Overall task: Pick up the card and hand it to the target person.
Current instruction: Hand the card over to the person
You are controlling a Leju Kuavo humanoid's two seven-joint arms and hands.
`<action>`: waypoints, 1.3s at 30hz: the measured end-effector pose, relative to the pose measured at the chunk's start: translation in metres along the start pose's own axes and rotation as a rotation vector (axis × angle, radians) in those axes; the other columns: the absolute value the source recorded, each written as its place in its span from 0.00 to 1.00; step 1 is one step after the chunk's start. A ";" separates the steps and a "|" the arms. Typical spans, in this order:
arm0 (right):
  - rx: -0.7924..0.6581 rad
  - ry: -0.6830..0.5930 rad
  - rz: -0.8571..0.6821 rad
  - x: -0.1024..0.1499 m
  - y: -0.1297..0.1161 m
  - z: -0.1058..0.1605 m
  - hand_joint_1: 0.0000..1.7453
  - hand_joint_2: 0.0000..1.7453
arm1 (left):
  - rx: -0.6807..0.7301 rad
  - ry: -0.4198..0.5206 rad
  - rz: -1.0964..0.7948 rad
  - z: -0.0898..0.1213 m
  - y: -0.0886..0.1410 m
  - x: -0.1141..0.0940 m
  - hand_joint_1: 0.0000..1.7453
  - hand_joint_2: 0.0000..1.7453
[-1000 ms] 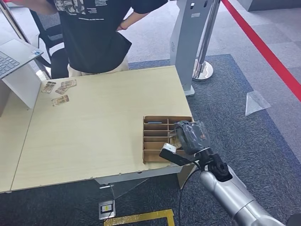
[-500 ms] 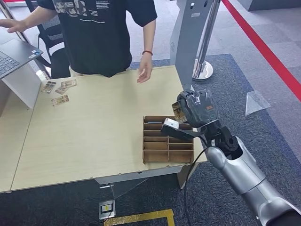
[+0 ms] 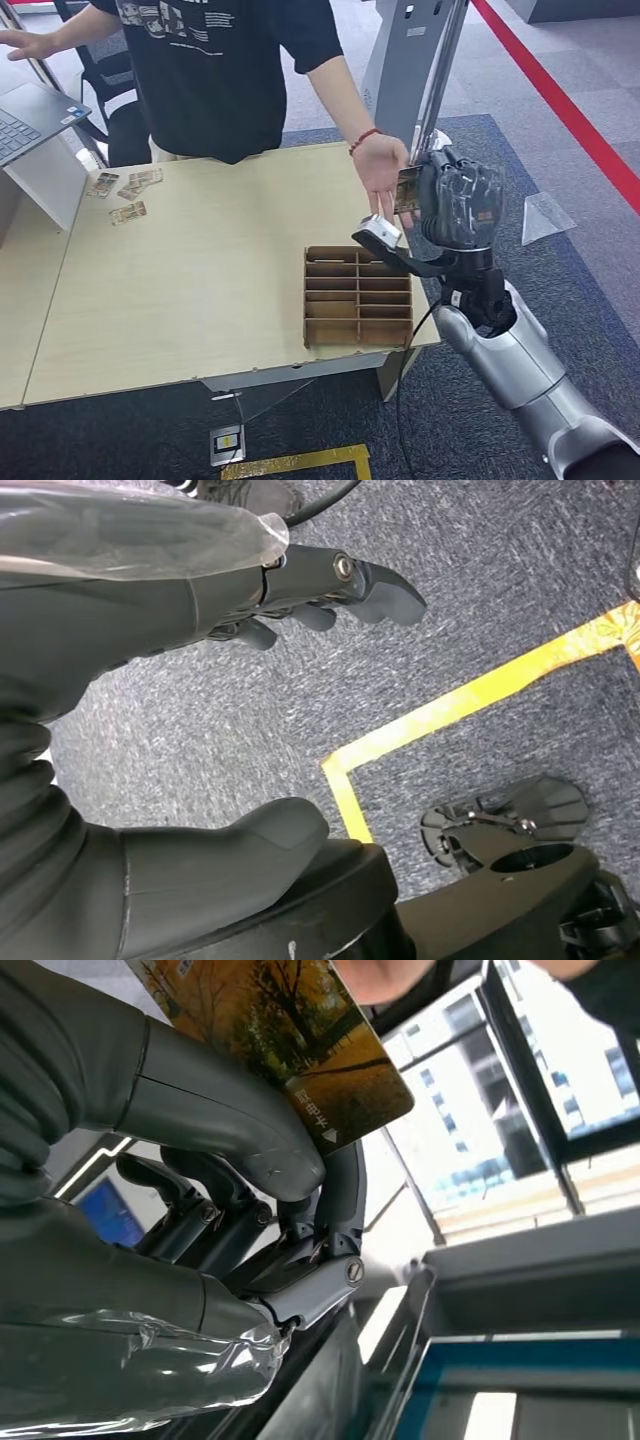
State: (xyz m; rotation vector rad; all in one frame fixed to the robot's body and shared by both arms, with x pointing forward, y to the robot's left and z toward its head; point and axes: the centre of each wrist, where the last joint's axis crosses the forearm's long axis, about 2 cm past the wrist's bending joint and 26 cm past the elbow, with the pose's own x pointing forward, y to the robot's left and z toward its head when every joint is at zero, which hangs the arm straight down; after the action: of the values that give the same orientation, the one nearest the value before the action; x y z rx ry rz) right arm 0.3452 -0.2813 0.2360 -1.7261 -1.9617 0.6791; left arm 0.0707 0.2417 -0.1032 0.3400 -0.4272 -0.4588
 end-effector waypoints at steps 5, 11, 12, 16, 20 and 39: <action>-0.089 -0.019 0.001 0.012 -0.009 0.008 1.00 1.00 | -0.002 0.007 -0.003 0.001 -0.001 0.001 0.00 1.00; -0.171 0.007 0.009 0.024 -0.023 0.002 1.00 1.00 | -0.001 0.008 -0.005 0.002 -0.003 0.000 0.00 1.00; -0.183 0.019 0.009 0.026 -0.025 0.001 1.00 1.00 | -0.001 0.010 -0.005 0.002 -0.003 0.000 0.00 1.00; -0.221 0.059 0.006 0.029 -0.033 -0.002 1.00 1.00 | -0.004 0.019 -0.008 0.002 -0.005 0.000 0.00 1.00; -0.247 0.087 0.003 0.028 -0.039 -0.005 1.00 1.00 | -0.007 0.022 -0.011 0.003 -0.006 0.000 0.00 1.00; -0.243 0.116 0.020 0.021 -0.039 -0.002 0.00 1.00 | -0.012 0.023 -0.018 0.003 -0.007 0.001 0.00 1.00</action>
State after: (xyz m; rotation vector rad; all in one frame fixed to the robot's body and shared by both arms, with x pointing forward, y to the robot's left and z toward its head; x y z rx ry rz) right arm 0.3132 -0.2645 0.2620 -1.8815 -2.0152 0.3488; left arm 0.0673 0.2350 -0.1030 0.3373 -0.3987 -0.4739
